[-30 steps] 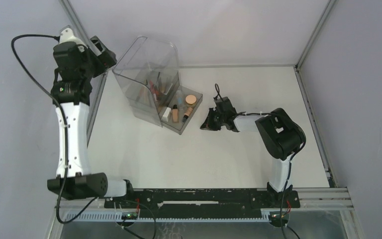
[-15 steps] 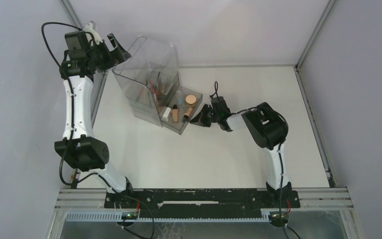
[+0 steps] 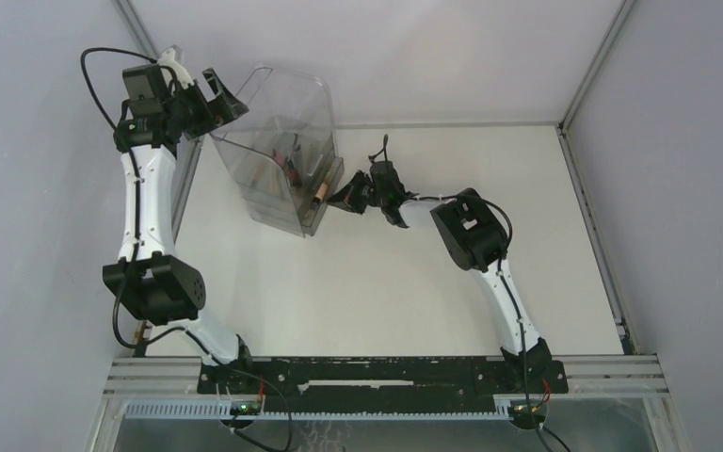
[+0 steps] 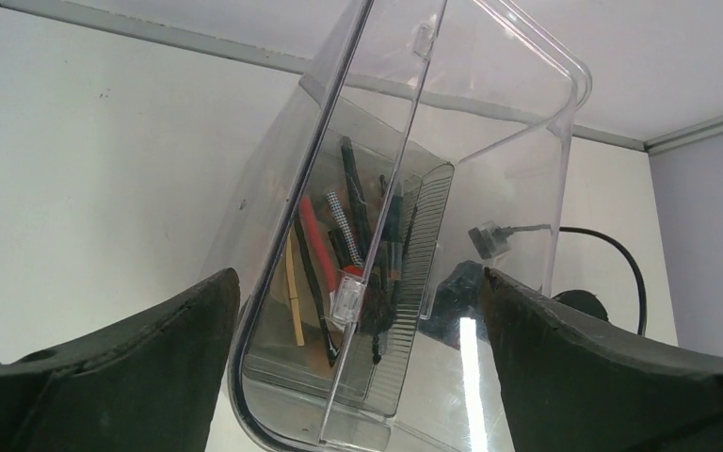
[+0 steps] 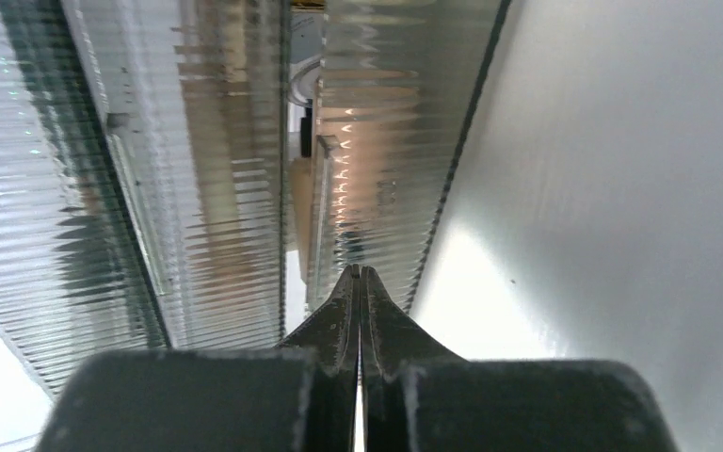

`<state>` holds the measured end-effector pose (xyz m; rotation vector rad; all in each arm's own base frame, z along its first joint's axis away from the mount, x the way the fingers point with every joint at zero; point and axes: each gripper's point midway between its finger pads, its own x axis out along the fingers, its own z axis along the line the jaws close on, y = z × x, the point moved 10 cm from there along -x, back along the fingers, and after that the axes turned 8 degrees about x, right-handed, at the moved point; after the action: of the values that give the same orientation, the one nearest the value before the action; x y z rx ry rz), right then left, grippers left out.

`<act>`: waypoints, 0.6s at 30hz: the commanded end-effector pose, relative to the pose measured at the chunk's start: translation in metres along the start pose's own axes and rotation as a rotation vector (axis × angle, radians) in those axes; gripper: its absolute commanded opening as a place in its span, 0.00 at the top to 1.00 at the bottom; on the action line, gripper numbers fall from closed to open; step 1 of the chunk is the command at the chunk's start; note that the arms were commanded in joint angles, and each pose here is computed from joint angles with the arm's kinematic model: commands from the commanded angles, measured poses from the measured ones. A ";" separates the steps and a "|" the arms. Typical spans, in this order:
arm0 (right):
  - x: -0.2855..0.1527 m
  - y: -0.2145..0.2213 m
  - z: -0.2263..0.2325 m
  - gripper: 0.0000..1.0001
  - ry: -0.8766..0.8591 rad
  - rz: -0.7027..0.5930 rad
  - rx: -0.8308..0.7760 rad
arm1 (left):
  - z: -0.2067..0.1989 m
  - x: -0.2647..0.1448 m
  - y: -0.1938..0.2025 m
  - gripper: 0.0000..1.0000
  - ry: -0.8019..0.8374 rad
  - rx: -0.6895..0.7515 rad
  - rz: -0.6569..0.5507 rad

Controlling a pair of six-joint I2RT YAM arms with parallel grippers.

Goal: Organize the makeup
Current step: Close the drawer in the storage box.

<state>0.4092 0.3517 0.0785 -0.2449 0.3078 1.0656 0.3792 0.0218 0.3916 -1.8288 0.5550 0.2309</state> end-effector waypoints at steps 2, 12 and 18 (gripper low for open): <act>0.004 -0.007 0.019 1.00 -0.077 -0.002 0.012 | -0.015 -0.004 0.006 0.00 0.113 -0.019 0.016; 0.051 0.009 0.039 1.00 -0.106 0.064 0.019 | -0.019 0.003 0.022 0.00 0.122 -0.059 0.037; 0.007 -0.003 0.039 1.00 -0.120 0.042 0.002 | -0.019 -0.014 0.014 0.00 0.033 -0.014 0.006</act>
<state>0.4338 0.3806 0.0640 -0.1878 0.3366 1.0953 0.3846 0.0238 0.3758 -1.8373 0.5161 0.2233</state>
